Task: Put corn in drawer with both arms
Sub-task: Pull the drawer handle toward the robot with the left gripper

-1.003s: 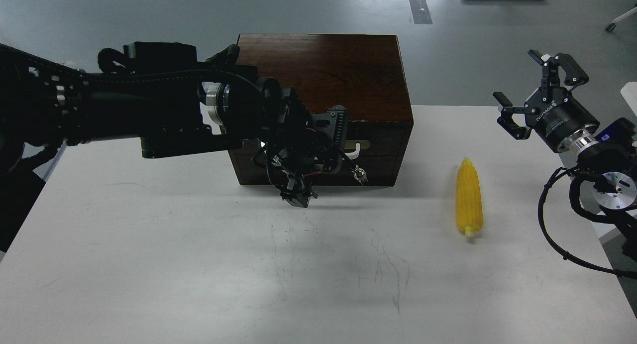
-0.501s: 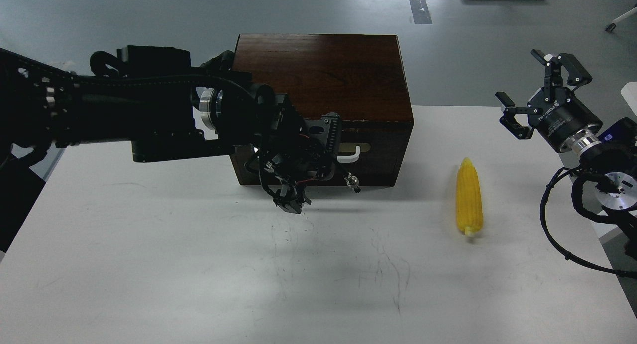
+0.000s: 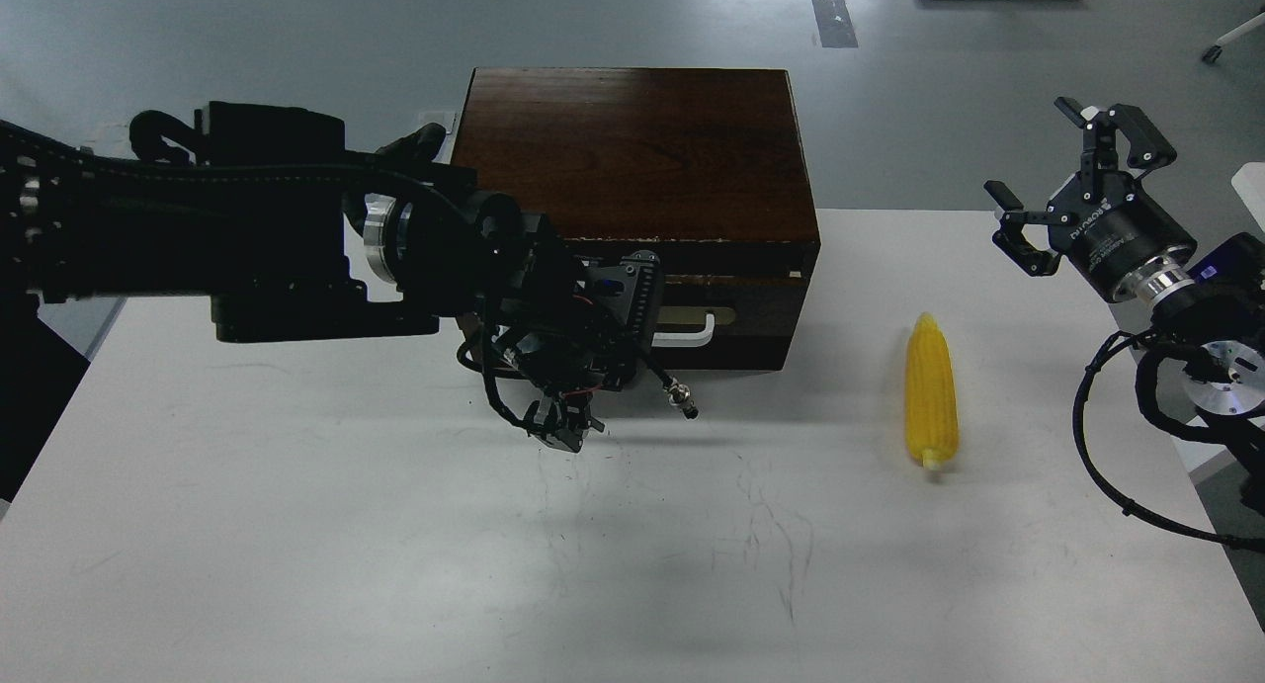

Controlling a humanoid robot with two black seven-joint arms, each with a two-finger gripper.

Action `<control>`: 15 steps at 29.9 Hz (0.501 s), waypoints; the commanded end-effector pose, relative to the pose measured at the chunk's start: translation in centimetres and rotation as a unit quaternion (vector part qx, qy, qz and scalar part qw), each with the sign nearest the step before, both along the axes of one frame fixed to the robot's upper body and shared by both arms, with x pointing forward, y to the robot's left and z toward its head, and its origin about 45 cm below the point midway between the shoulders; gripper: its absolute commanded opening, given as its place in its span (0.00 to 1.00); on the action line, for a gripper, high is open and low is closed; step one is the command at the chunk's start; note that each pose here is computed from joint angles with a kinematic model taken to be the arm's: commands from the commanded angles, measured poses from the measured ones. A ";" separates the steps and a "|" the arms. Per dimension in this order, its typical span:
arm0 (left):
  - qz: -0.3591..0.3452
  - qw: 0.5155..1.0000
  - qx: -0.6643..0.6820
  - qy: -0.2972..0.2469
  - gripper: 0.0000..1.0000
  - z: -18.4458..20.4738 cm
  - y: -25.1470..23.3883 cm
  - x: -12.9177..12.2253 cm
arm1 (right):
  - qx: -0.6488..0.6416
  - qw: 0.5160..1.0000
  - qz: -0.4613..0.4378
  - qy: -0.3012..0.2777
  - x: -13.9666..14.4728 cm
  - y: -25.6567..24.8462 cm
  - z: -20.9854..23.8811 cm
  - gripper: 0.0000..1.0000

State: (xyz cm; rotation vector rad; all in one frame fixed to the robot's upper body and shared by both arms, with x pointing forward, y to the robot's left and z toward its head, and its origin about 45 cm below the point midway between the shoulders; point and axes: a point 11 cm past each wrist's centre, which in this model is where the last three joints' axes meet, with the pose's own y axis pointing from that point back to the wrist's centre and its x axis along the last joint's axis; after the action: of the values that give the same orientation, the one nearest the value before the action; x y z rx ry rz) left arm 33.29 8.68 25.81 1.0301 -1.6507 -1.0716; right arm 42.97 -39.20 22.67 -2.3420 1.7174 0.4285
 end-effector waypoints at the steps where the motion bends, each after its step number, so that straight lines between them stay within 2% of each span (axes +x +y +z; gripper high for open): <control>1: -0.004 1.000 -0.001 0.007 0.98 0.0 0.3 -0.6 | 0.000 1.000 0.000 0.000 0.0 0.0 0.0 1.00; 15: -0.015 1.000 -0.009 0.025 0.98 0.6 1.5 -2.6 | -0.003 1.000 -0.007 -0.005 0.0 -0.8 0.6 1.00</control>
State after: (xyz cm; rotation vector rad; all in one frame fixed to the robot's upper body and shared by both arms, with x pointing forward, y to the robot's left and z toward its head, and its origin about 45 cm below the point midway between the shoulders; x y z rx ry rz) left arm 31.07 9.95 26.36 0.9706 -1.6406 -1.0891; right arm 42.95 -39.90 23.15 -2.3321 1.7312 0.4114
